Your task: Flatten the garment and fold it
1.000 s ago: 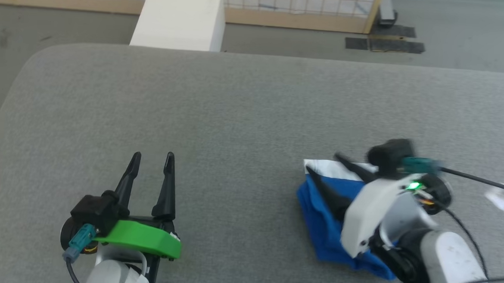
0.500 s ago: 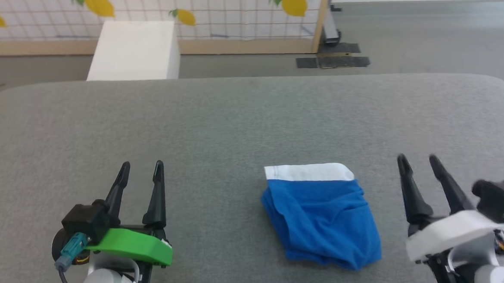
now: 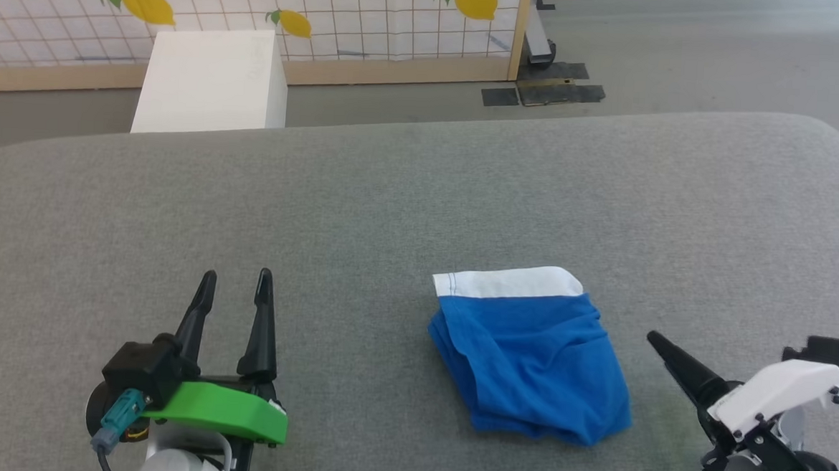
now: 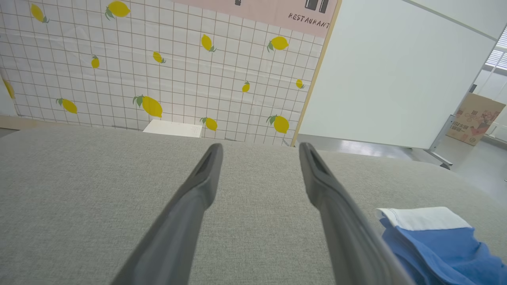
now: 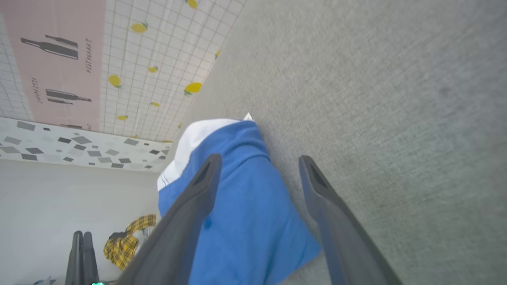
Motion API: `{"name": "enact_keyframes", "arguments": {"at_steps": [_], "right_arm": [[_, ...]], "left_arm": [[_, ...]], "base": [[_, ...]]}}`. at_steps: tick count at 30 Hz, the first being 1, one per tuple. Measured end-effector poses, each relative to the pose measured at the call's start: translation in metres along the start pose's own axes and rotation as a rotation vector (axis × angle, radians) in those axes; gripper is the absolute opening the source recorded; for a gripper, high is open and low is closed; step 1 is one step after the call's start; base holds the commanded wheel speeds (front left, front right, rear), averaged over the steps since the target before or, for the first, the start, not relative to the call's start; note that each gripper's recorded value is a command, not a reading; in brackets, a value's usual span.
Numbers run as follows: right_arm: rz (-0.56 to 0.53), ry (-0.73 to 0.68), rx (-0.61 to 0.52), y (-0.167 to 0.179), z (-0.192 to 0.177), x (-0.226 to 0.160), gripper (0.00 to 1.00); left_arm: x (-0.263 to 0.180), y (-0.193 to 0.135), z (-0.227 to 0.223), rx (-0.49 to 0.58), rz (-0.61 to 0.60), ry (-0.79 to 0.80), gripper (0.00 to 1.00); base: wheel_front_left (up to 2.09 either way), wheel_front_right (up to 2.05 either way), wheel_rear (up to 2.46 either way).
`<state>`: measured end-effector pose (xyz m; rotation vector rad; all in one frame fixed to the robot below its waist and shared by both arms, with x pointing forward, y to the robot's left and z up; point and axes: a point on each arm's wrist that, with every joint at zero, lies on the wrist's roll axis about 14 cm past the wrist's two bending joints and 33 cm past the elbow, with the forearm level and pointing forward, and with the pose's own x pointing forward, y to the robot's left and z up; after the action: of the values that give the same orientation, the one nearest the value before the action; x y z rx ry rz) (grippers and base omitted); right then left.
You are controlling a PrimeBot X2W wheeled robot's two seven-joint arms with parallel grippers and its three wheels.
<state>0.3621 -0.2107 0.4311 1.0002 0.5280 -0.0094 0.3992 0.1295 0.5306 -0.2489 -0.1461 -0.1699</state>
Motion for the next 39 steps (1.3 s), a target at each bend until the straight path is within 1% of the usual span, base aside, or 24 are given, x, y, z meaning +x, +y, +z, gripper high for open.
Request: {"name": "enact_keyframes", "arguments": {"at_steps": [3, 7, 11, 15, 16, 17, 18, 19, 20, 22, 25, 28, 29, 31, 35, 39], "right_arm": [[-0.009, 0.127, 0.027, -0.001, -0.016, 0.011, 1.00], [-0.033, 0.283, -0.007, 0.001, -0.038, 0.023, 1.00], [-0.045, 0.381, -0.040, 0.005, -0.052, 0.032, 1.00], [-0.032, 0.474, -0.090, 0.016, -0.070, 0.042, 1.00], [-0.028, 0.489, -0.102, 0.018, -0.074, 0.044, 0.95], [-0.026, 0.505, -0.118, 0.020, -0.078, 0.046, 0.55], [-0.025, 0.517, -0.132, 0.022, -0.081, 0.047, 0.38], [-0.024, 0.530, -0.150, 0.023, -0.084, 0.049, 0.15], [-0.022, 0.540, -0.172, 0.026, -0.087, 0.050, 0.00], [-0.015, 0.550, -0.209, 0.030, -0.090, 0.052, 0.00], [-0.016, 0.557, -0.307, 0.036, -0.090, 0.051, 0.00], [-0.023, 0.549, -0.435, 0.041, -0.081, 0.050, 0.00], [-0.040, 0.542, -0.492, 0.039, -0.075, 0.048, 0.00], [-0.098, 0.527, -0.651, 0.031, -0.059, 0.045, 0.00], [-0.211, 0.454, -0.882, 0.018, -0.014, 0.039, 0.00], [-0.315, 0.371, -1.014, 0.006, 0.030, 0.029, 0.00]], "left_arm": [[-0.001, 0.002, -0.001, 0.000, 0.006, 0.004, 1.00], [-0.003, 0.006, -0.004, 0.001, 0.018, 0.014, 1.00], [-0.004, 0.009, -0.006, 0.002, 0.027, 0.020, 1.00], [-0.007, 0.015, -0.008, 0.005, 0.046, 0.025, 1.00], [-0.008, 0.017, -0.008, 0.006, 0.051, 0.027, 1.00], [-0.008, 0.018, -0.008, 0.007, 0.054, 0.028, 1.00], [-0.008, 0.019, -0.008, 0.008, 0.058, 0.028, 1.00], [-0.008, 0.020, -0.008, 0.009, 0.062, 0.028, 1.00], [-0.009, 0.021, -0.008, 0.010, 0.067, 0.028, 1.00], [-0.009, 0.023, -0.009, 0.011, 0.072, 0.030, 1.00], [-0.007, 0.022, -0.009, 0.010, 0.070, 0.029, 1.00], [-0.002, 0.017, -0.011, 0.005, 0.052, 0.029, 1.00], [0.000, 0.013, -0.011, 0.002, 0.040, 0.029, 1.00], [0.005, 0.005, -0.013, -0.003, 0.015, 0.028, 1.00], [0.020, -0.014, -0.017, -0.012, -0.045, 0.029, 1.00], [0.036, -0.038, -0.022, -0.013, -0.120, 0.027, 1.00]], "base": [[0.00, 0.00, 0.00], [0.00, 0.00, 0.00], [0.00, 0.00, 0.00], [0.00, 0.00, 0.00], [0.00, 0.00, 0.00], [0.00, 0.00, 0.00], [0.00, 0.00, 0.00], [0.00, 0.00, 0.00], [0.00, 0.00, 0.00], [0.00, 0.00, 0.00], [0.00, 0.00, 0.00], [0.00, 0.00, 0.00], [0.00, 0.00, 0.00], [0.00, 0.00, 0.00], [0.00, 0.00, 0.00], [0.00, 0.00, 0.00]]}}
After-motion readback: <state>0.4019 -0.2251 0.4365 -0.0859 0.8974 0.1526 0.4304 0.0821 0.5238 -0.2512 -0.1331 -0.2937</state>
